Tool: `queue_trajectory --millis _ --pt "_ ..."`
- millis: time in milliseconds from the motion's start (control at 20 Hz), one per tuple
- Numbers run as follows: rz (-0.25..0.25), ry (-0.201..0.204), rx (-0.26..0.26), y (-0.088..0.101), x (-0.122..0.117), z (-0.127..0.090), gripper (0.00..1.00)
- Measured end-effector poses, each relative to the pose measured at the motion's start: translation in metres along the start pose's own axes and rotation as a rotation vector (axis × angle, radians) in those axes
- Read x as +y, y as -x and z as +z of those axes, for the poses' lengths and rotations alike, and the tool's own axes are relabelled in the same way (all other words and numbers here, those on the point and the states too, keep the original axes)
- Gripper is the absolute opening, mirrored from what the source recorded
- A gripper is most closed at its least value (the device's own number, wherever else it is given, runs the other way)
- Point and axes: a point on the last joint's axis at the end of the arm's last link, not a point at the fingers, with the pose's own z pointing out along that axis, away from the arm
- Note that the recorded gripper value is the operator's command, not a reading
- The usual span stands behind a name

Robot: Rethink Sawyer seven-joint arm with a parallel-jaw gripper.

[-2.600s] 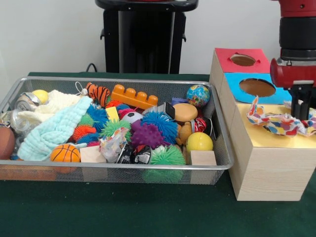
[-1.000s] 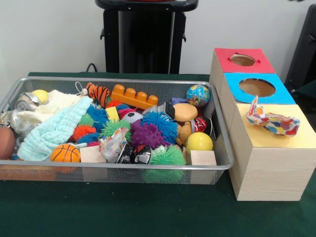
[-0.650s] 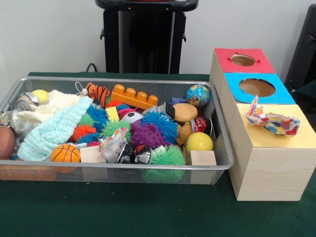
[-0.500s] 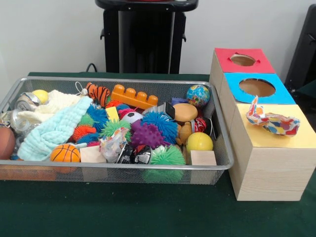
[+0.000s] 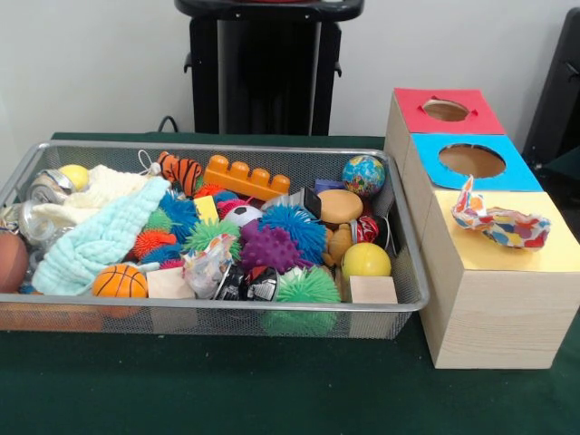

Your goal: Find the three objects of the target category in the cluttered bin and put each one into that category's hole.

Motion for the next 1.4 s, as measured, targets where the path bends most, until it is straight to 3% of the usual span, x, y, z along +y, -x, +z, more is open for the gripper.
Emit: queue_trajectory --millis 400,850,1150,1400 --pt "0.044 0.009 -0.005 0.016 -0.022 -0.001 0.00" --pt "0.093 0.061 -0.075 0.017 -0.032 -0.001 0.00" --pt "0.155 0.066 -0.112 0.017 -0.068 -0.005 0.00" --pt "0.206 0.064 -0.110 0.023 -0.103 -0.005 0.00"
